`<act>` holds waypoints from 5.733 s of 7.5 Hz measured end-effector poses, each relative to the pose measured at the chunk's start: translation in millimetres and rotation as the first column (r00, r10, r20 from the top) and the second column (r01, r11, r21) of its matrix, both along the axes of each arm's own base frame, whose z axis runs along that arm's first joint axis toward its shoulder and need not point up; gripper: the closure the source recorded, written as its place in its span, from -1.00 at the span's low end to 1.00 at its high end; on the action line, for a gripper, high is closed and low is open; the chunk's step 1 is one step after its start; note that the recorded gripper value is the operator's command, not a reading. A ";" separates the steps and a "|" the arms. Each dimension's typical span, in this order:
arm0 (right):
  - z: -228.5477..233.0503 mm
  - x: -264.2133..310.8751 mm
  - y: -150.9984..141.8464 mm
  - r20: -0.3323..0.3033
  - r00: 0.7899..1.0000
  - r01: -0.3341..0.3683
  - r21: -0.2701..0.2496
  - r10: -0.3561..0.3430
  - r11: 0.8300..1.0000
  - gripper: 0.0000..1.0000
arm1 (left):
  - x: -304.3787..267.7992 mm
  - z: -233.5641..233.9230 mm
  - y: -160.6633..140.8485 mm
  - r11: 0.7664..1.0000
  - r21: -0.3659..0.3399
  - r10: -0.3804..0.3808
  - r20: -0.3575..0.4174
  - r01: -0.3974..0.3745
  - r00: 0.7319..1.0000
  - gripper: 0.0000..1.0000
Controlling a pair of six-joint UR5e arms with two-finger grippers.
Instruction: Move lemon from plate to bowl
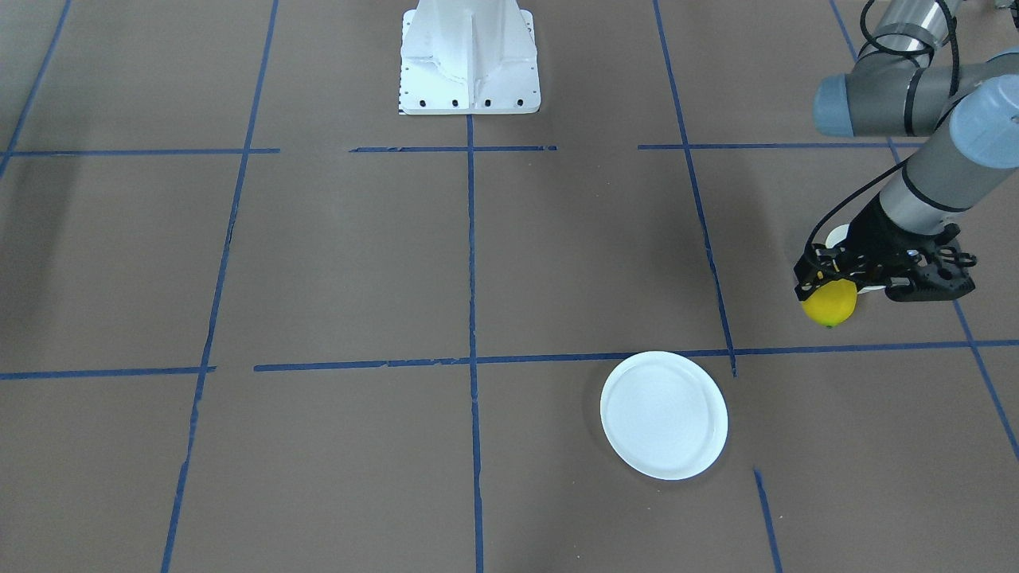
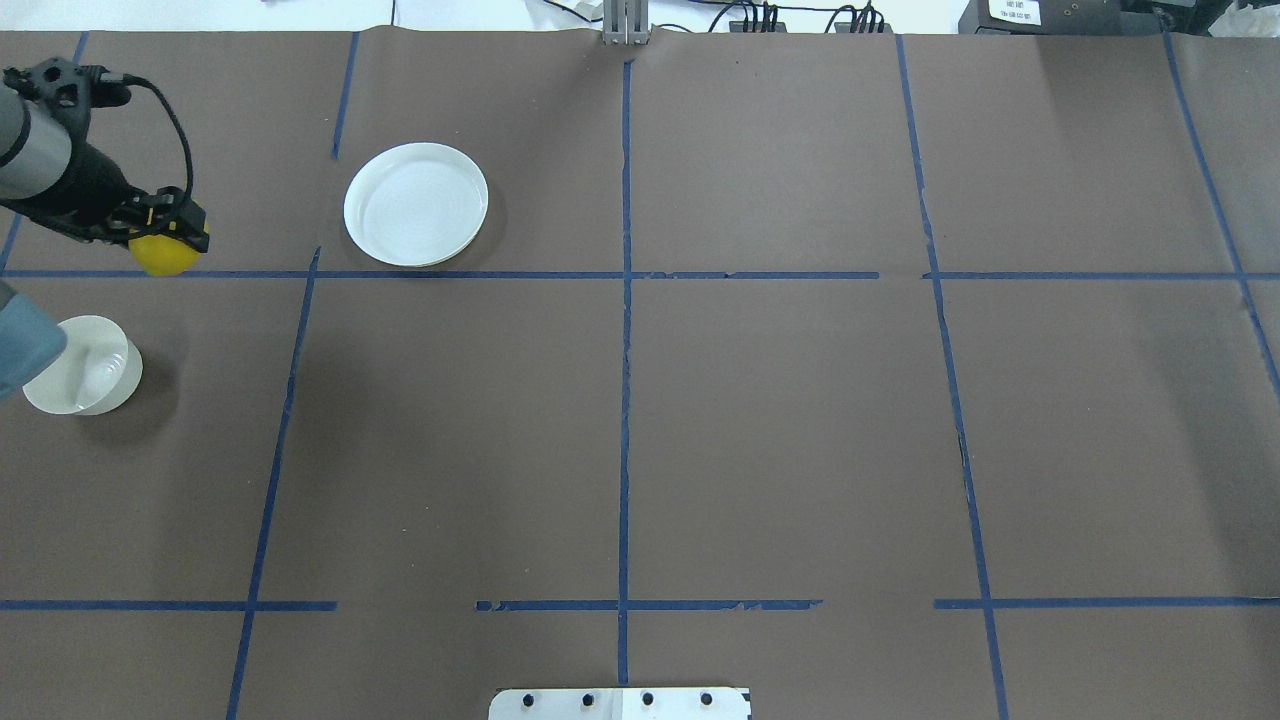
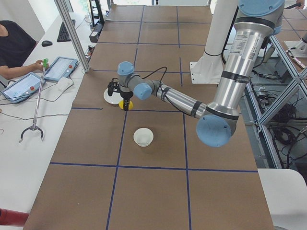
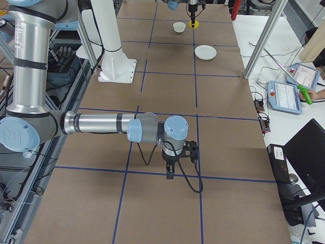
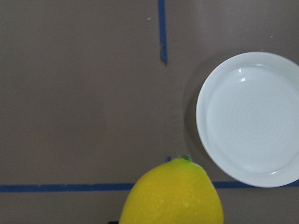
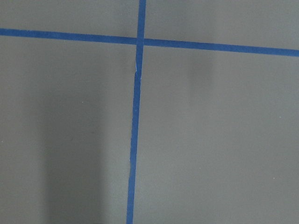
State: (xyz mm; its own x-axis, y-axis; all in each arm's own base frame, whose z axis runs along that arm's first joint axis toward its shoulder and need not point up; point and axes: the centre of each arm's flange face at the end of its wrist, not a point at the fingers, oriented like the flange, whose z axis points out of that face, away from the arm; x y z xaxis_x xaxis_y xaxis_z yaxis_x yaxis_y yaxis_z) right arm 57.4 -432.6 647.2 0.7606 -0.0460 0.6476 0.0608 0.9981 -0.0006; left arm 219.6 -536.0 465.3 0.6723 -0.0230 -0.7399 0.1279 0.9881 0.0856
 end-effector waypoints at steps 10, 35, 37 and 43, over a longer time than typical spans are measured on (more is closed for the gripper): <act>0.0 0.0 0.0 0.000 1.000 0.000 0.000 0.000 1.000 -1.00 | -44.9 114.0 100.9 1.000 0.028 -0.013 -0.015 0.013 1.000 -1.00; 0.0 0.0 0.0 0.000 1.000 0.000 0.000 0.000 1.000 -1.00 | -297.2 185.8 79.3 0.993 -0.070 0.094 0.063 -0.090 0.994 -1.00; 0.0 0.0 0.0 0.000 1.000 0.000 0.000 0.000 1.000 -1.00 | -297.1 184.3 78.1 0.994 -0.066 0.095 0.064 -0.091 0.993 -1.00; 0.0 0.0 0.0 0.000 1.000 0.000 0.000 0.000 1.000 -1.00 | -297.6 185.0 77.6 0.994 -0.064 0.097 0.064 -0.093 0.993 -1.00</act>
State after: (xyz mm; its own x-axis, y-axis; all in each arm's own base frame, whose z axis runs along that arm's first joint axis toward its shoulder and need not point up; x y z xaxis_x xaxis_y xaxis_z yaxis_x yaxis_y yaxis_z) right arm 57.4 -432.6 647.1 0.7606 -0.0460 0.6476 0.0608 0.9981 -0.0005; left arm -77.9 -458.4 650.3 0.7216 -0.0001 -0.6923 0.0293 0.9991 0.0304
